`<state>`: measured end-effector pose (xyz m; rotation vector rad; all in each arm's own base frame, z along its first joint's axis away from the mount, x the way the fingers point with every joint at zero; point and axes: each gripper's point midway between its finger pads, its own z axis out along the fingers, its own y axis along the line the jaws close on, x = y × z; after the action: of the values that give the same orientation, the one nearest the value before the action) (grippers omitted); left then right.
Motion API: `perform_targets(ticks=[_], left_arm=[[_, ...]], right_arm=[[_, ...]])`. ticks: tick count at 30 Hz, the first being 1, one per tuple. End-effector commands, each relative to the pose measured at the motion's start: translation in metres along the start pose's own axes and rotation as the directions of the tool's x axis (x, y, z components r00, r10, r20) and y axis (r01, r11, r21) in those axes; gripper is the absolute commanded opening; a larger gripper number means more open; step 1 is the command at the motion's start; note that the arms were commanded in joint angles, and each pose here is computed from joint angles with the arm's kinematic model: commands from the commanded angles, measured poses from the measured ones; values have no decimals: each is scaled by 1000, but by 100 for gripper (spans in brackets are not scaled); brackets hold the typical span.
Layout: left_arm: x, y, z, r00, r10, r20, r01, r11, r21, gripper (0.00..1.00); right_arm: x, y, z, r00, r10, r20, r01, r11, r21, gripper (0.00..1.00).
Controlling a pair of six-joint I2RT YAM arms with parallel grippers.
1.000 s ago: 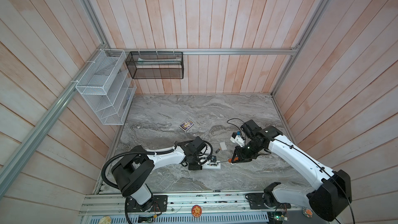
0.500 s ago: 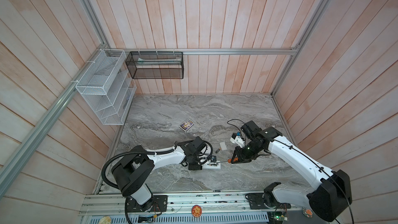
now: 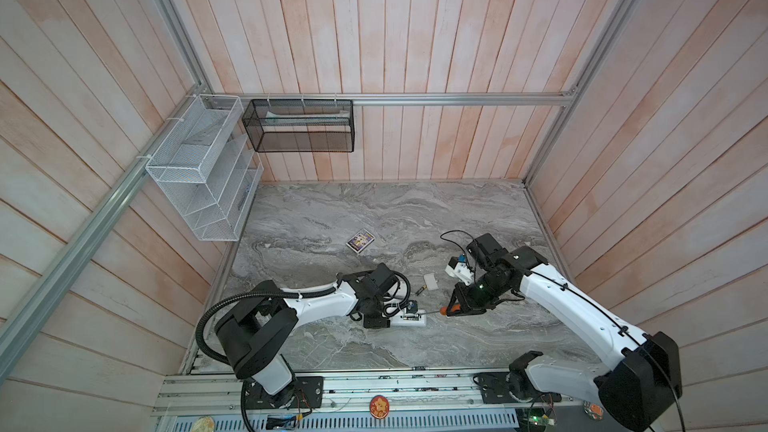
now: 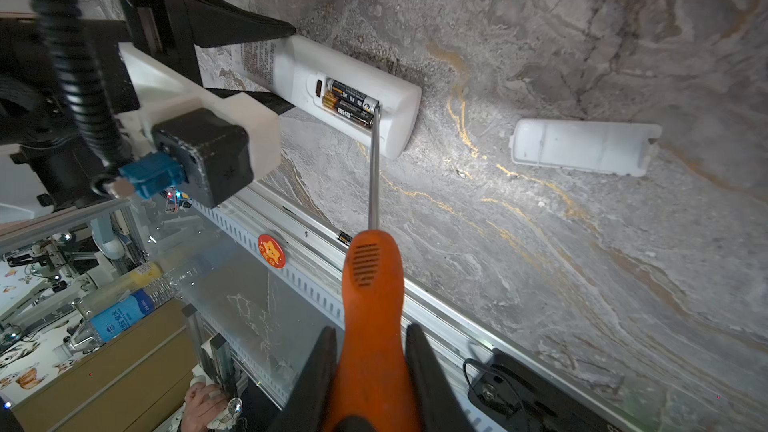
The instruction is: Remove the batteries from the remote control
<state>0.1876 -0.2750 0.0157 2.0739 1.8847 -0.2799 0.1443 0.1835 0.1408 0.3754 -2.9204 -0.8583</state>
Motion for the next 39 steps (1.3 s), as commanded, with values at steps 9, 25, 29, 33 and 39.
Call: perform_targets(ticks=[9, 25, 29, 33, 39], left_arm=[[49, -45, 33, 986, 11, -167, 15, 988, 153, 0], [48, -45, 32, 986, 10, -164, 15, 988, 151, 0], [49, -45, 32, 986, 9, -167, 17, 988, 152, 0], [49, -45, 33, 986, 9, -167, 17, 988, 154, 0], [50, -46, 33, 986, 11, -168, 15, 988, 154, 0]], right_arm=[[-2, 42, -12, 997, -75, 34, 80, 975, -207, 0], [-11, 47, -17, 995, -78, 65, 90, 975, -202, 0], [-11, 47, -18, 995, -74, 63, 86, 976, -200, 0], [-12, 47, -19, 995, -75, 64, 86, 977, -194, 0], [-15, 47, -20, 995, -80, 63, 90, 979, -184, 0]])
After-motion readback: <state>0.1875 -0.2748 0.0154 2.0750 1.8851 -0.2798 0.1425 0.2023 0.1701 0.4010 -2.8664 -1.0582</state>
